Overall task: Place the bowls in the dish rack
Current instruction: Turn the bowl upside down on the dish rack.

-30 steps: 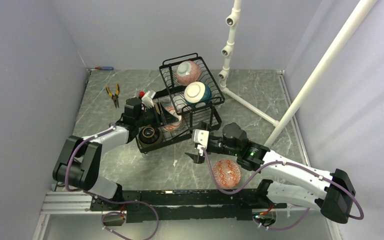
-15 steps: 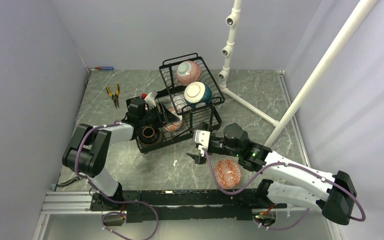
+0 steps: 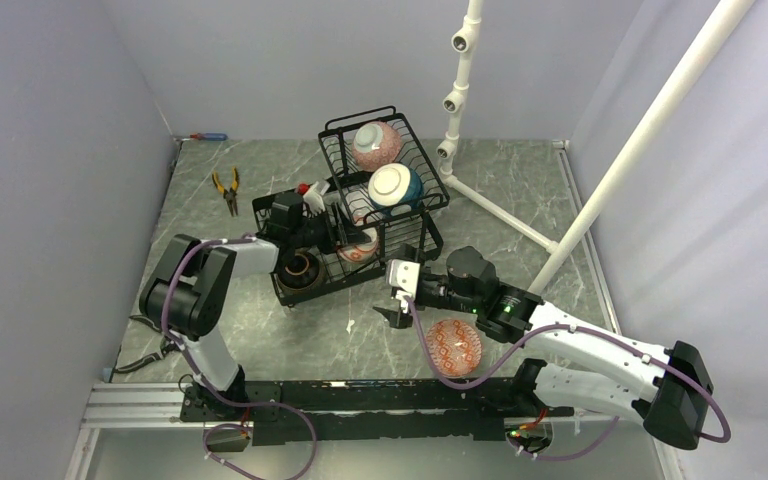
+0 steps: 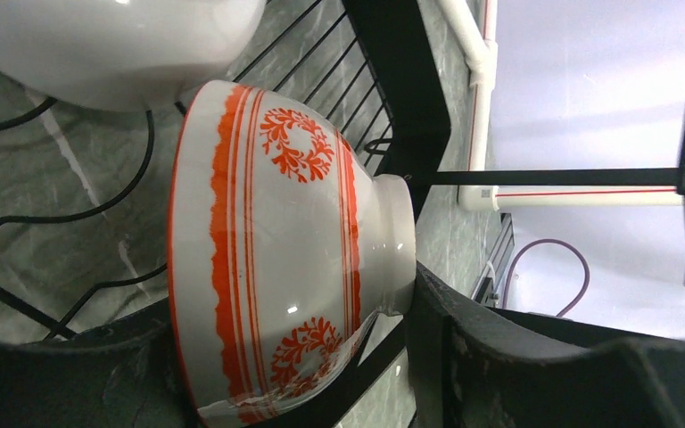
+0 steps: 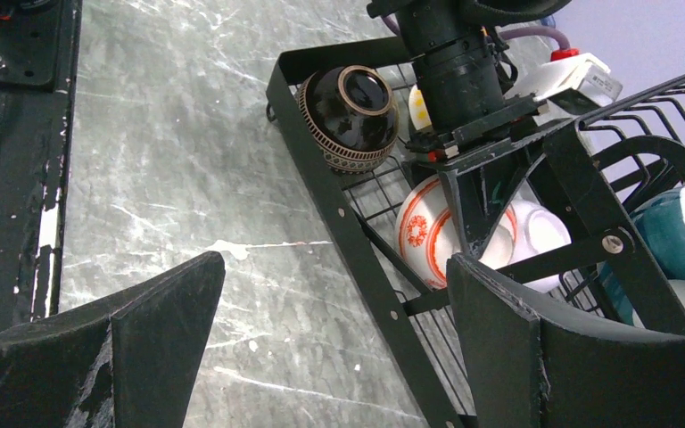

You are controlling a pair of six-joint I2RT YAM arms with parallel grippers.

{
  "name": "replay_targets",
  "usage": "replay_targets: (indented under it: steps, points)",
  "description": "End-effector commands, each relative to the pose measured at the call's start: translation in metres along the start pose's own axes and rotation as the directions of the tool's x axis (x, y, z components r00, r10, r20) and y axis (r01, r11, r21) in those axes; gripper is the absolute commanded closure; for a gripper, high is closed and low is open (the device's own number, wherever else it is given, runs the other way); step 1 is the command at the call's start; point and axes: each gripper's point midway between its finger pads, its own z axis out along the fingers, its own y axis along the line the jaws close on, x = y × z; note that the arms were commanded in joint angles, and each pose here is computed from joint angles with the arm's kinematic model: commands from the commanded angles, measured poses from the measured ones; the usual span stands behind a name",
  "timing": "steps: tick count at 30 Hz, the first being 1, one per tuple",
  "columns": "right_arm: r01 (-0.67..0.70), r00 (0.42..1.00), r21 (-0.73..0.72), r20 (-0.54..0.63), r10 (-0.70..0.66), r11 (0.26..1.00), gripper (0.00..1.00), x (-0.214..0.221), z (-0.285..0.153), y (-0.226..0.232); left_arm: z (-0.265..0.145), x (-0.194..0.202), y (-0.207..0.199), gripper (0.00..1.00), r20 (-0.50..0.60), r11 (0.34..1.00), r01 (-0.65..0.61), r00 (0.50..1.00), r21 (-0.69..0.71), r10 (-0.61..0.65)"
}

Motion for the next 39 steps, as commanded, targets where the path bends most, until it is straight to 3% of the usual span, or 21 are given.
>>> replay_targets:
  steps: [1, 5, 8, 12, 13, 14, 15, 24, 30, 34, 39]
  points:
    - [0.02, 0.999, 0.02, 0.032, -0.021, 1.0, 0.0, -0.017, -0.001, -0.009, 0.003, -0.011, -0.017, 0.94, 0.016, 0.997, -0.048, 0.999, 0.065, 0.047]
    - [0.024, 0.999, 0.029, 0.033, -0.025, 0.999, 0.0, -0.018, -0.003, -0.011, 0.0, -0.008, -0.007, 0.8, 0.004, 0.999, -0.033, 0.999, -0.002, 0.033]
    - [0.025, 0.999, 0.027, 0.032, -0.025, 0.999, 0.0, -0.017, -0.003, -0.01, -0.004, -0.005, -0.006, 0.55, -0.004, 0.999, -0.039, 0.999, -0.026, 0.038]
    - [0.022, 0.999, 0.016, 0.033, -0.022, 1.0, 0.0, -0.018, -0.001, -0.009, -0.01, -0.008, -0.01, 0.39, 0.016, 0.997, -0.067, 0.998, -0.04, 0.068]
    - [0.022, 0.999, 0.016, 0.034, -0.023, 1.0, 0.0, -0.019, 0.0, -0.01, -0.012, -0.008, -0.011, 0.31, 0.019, 0.996, -0.081, 0.996, -0.048, 0.082]
    - [0.021, 0.999, 0.014, 0.033, -0.022, 1.0, 0.0, -0.018, 0.0, -0.009, -0.013, -0.009, -0.01, 0.09, 0.023, 0.994, -0.095, 0.995, -0.061, 0.096]
    - [0.02, 0.999, 0.015, 0.034, -0.021, 1.0, 0.0, -0.018, 0.0, -0.009, -0.015, -0.01, -0.01, 0.05, 0.021, 0.992, -0.107, 0.994, -0.073, 0.109]
    - [0.017, 0.999, 0.014, 0.034, -0.018, 1.0, 0.0, -0.018, 0.0, -0.009, -0.029, -0.011, -0.002, 0.05, -0.007, 0.962, -0.172, 0.985, -0.211, 0.175]
    - [0.015, 0.999, 0.018, 0.029, -0.016, 1.0, 0.0, -0.016, -0.001, -0.009, -0.05, -0.022, 0.002, 0.05, 0.037, 0.923, -0.219, 0.97, -0.316, 0.242]
    - [0.014, 0.999, 0.015, 0.033, -0.015, 1.0, 0.0, -0.017, 0.0, -0.009, -0.054, -0.027, -0.009, 0.05, 0.037, 0.915, -0.274, 0.954, -0.295, 0.297]
    - [0.013, 0.999, 0.011, 0.032, -0.013, 1.0, 0.0, -0.017, 0.001, -0.008, -0.047, -0.016, -0.032, 0.05, -0.016, 0.901, -0.413, 0.91, -0.134, 0.414]
